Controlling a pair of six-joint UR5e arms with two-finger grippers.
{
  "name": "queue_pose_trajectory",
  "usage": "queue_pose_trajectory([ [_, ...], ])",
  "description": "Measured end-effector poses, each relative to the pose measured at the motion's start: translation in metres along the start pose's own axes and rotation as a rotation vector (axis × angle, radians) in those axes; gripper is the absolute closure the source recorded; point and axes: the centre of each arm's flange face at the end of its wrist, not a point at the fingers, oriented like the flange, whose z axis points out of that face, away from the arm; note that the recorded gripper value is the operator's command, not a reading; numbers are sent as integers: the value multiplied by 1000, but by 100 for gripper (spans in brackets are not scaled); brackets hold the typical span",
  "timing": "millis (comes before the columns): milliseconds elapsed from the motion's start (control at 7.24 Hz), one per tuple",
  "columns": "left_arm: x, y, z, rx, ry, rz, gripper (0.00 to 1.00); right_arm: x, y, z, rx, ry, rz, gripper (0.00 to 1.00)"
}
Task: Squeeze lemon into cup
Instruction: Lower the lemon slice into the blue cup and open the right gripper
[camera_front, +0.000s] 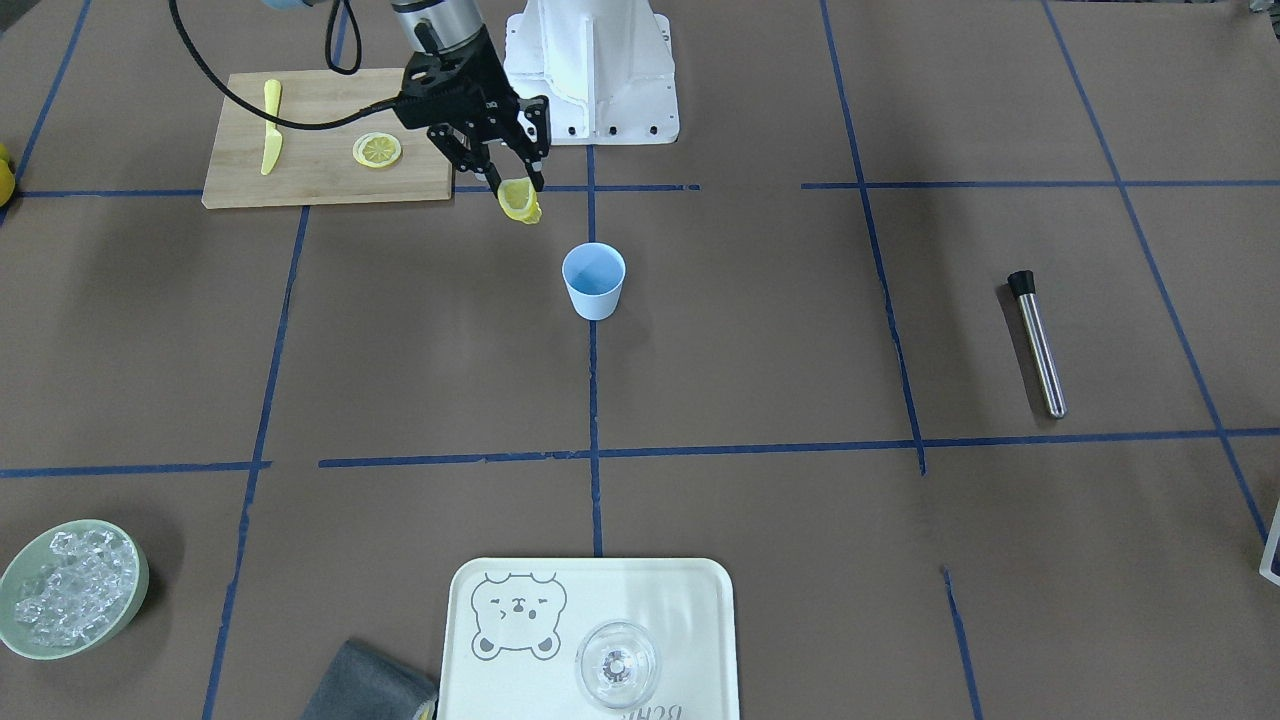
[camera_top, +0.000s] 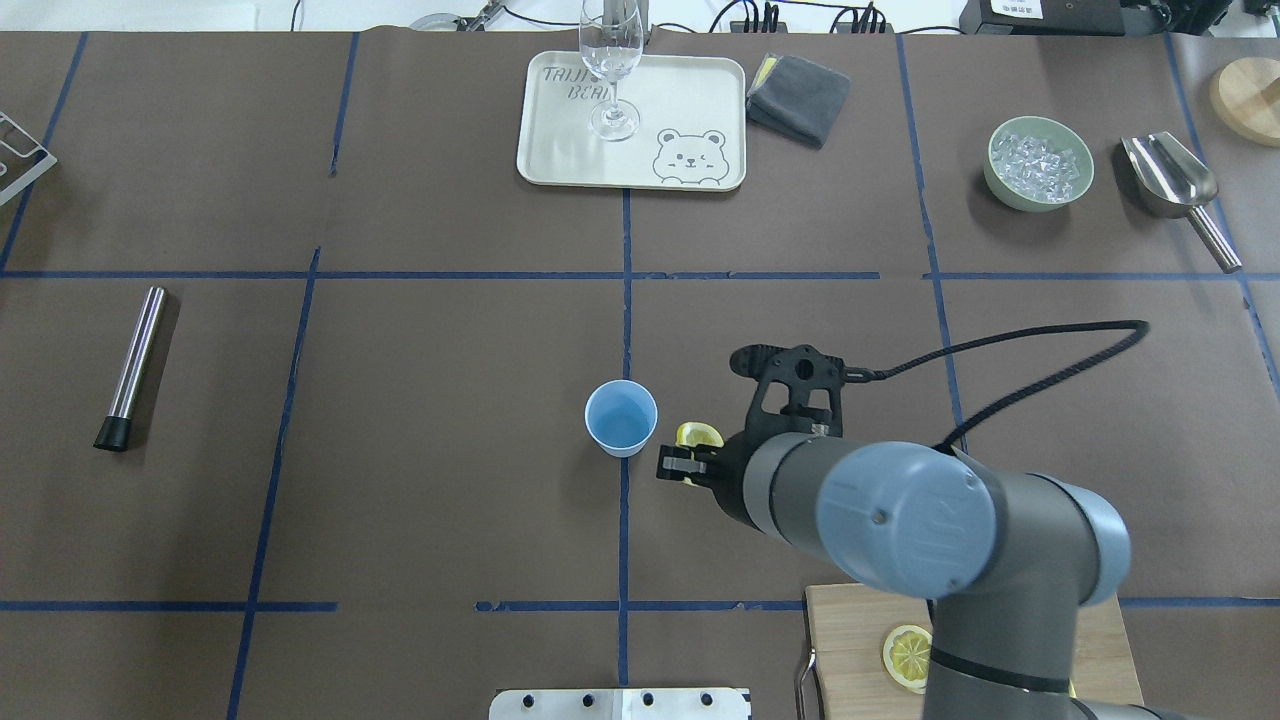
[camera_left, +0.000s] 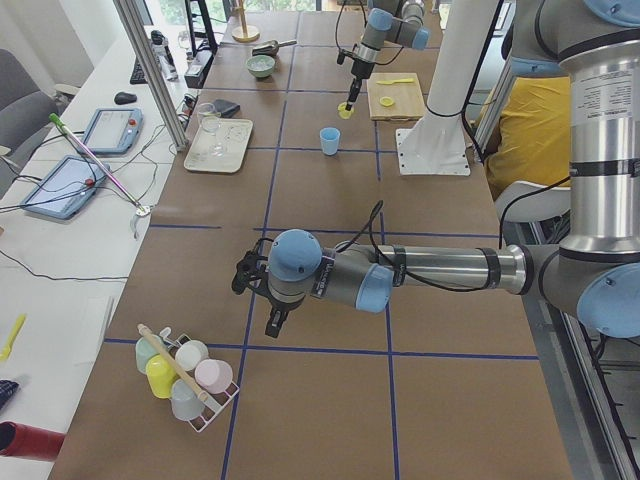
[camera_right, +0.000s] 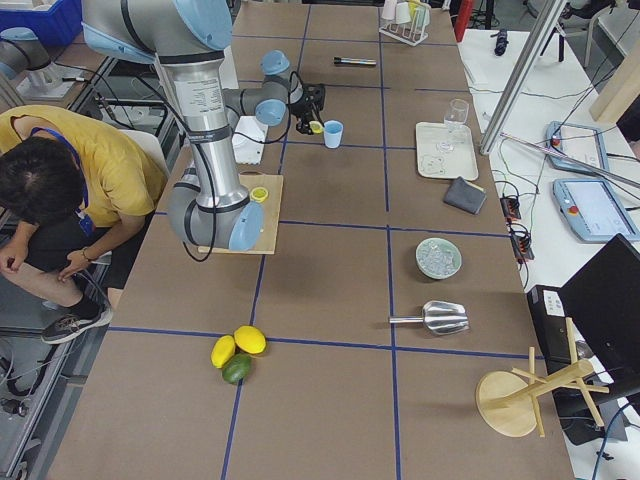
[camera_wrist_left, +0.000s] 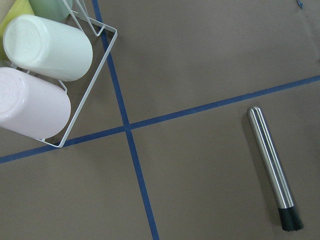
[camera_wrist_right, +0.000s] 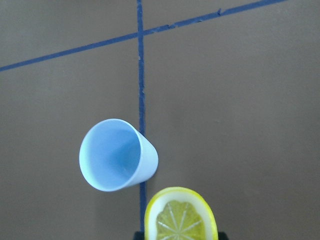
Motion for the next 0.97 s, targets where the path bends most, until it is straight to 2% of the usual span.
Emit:
queue_pose_trajectory([
  [276, 0, 0, 0, 0, 1, 0, 0, -43, -19, 30, 16, 18, 17, 46],
  [552, 0, 0, 0, 0, 1, 0, 0, -61, -24, 45, 20, 31, 26, 45],
  [690, 0, 0, 0, 0, 2, 0, 0, -62, -24, 51, 20, 40, 26, 25],
  [967, 0, 0, 0, 1, 2, 1, 0, -61, -24, 56, 19, 50, 24, 15],
])
